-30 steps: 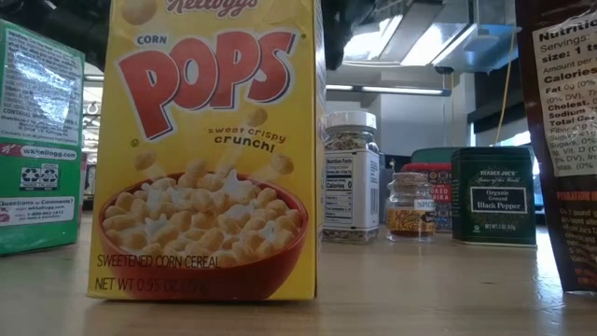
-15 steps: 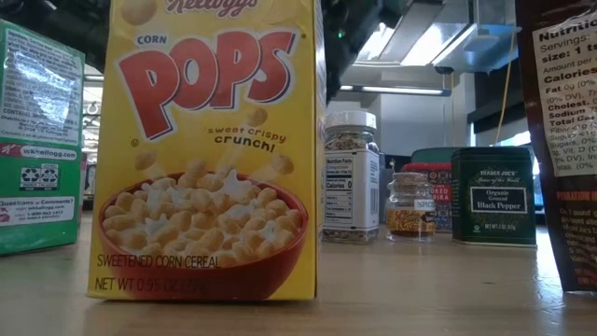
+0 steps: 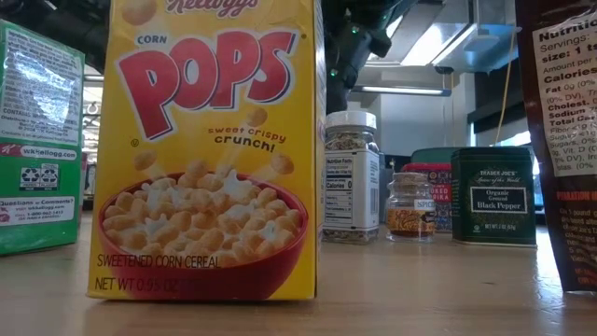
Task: Pick & Place Kitchen Items
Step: Put the green spice bottle into the black bin
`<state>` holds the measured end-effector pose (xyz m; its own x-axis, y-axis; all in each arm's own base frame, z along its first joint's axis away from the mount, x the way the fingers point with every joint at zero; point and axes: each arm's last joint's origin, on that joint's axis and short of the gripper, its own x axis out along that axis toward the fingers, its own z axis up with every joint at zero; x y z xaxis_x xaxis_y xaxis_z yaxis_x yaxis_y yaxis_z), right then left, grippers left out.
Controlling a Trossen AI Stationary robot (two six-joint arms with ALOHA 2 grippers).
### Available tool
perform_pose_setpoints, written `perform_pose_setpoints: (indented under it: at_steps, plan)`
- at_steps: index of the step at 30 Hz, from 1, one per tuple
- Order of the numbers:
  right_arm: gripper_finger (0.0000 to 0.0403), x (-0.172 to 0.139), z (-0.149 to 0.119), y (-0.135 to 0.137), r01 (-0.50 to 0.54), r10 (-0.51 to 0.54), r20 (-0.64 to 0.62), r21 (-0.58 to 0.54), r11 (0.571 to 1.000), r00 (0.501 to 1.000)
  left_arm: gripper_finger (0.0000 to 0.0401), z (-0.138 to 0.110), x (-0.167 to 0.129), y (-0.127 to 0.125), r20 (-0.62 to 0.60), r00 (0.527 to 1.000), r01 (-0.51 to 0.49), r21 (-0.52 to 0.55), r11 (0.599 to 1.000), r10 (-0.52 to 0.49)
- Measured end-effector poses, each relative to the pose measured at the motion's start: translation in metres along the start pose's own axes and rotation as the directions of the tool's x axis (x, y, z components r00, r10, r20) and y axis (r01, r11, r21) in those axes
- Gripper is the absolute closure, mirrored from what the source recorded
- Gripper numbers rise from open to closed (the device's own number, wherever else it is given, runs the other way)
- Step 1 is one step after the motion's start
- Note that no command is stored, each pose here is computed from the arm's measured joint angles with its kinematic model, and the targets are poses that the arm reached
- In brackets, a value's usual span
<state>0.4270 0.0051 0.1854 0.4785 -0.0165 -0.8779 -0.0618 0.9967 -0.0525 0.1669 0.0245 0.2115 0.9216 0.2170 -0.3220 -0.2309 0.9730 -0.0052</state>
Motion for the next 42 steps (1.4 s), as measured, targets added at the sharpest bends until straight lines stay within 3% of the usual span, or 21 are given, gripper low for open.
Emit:
perform_pose_setpoints:
  at_steps: [5, 12, 22, 26, 35, 38, 42]
  plan:
    - [0.0103, 0.000, -0.001, 0.000, -0.002, 0.001, -0.013, -0.013, 1.000, 1.000, 0.0169, 0.000, 0.000, 0.000, 0.000, 1.000, 0.000, 0.000, 1.000, 0.000]
    - [0.0208, 0.000, -0.001, 0.000, -0.001, 0.001, -0.008, -0.019, 1.000, 1.000, 0.0170, 0.000, 0.000, 0.000, -0.004, 1.000, 0.000, 0.000, 1.000, 0.000]
    - [0.0209, 0.000, 0.000, 0.000, 0.005, -0.005, -0.004, -0.020, 1.000, 1.000, 0.0170, -0.001, 0.000, 0.000, -0.011, 1.000, 0.000, 0.001, 1.000, 0.000]
    - [0.0209, -0.012, 0.003, 0.004, 0.041, -0.042, -0.055, -0.030, 0.999, 0.998, 0.0169, -0.001, 0.000, 0.000, -0.012, 1.000, 0.000, 0.001, 1.000, 0.000]
    - [0.0209, -0.098, 0.033, 0.012, 0.105, -0.104, -0.089, 0.012, 0.994, 0.991, 0.0169, -0.002, 0.000, 0.000, -0.023, 1.000, -0.001, 0.002, 1.000, 0.001]
    - [0.0209, -0.125, 0.036, -0.001, 0.189, -0.178, -0.133, 0.073, 0.979, 0.975, 0.0170, -0.002, 0.000, 0.000, -0.024, 1.000, -0.001, 0.002, 1.000, 0.001]
    - [0.0209, -0.137, 0.036, -0.026, 0.273, -0.254, -0.138, 0.140, 0.952, 0.957, 0.0170, -0.003, 0.000, 0.000, -0.026, 1.000, 0.000, -0.001, 1.000, 0.000]
